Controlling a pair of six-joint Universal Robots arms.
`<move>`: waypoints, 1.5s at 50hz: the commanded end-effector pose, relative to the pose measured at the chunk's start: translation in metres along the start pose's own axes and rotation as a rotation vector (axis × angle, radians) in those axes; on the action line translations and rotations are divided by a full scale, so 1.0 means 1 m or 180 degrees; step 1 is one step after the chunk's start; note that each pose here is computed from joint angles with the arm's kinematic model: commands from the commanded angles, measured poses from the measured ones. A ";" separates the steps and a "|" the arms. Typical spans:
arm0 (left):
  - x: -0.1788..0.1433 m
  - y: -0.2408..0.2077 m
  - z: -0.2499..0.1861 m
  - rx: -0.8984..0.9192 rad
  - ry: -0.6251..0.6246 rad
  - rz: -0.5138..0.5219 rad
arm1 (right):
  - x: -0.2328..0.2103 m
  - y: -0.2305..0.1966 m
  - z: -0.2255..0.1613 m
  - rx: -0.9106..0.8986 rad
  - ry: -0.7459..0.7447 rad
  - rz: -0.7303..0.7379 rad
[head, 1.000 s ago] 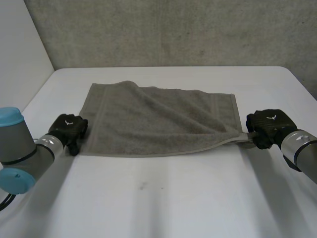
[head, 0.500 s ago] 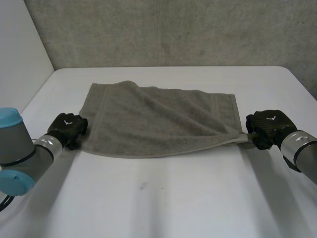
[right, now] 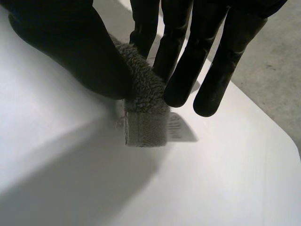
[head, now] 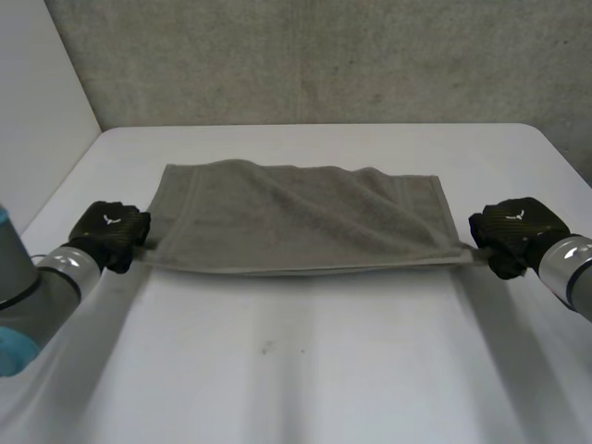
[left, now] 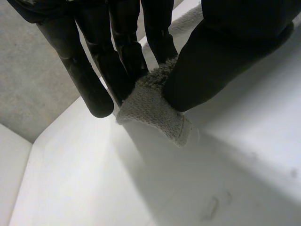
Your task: Fold the towel.
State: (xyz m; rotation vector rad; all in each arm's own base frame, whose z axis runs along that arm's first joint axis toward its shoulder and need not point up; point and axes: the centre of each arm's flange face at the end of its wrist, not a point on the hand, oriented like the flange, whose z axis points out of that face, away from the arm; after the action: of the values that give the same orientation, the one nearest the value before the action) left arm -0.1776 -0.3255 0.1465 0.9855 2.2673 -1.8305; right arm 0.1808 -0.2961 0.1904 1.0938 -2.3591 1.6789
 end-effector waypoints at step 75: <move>-0.007 -0.044 0.106 0.0427 -0.0213 0.0431 | 0.020 -0.039 0.138 0.0429 0.1048 -0.0996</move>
State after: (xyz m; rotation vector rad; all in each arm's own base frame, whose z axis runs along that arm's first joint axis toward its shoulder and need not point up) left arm -0.2286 -0.4287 0.1332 1.0996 2.0497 -1.8992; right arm 0.2351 -0.4244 0.1353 1.1650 -1.8914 1.6387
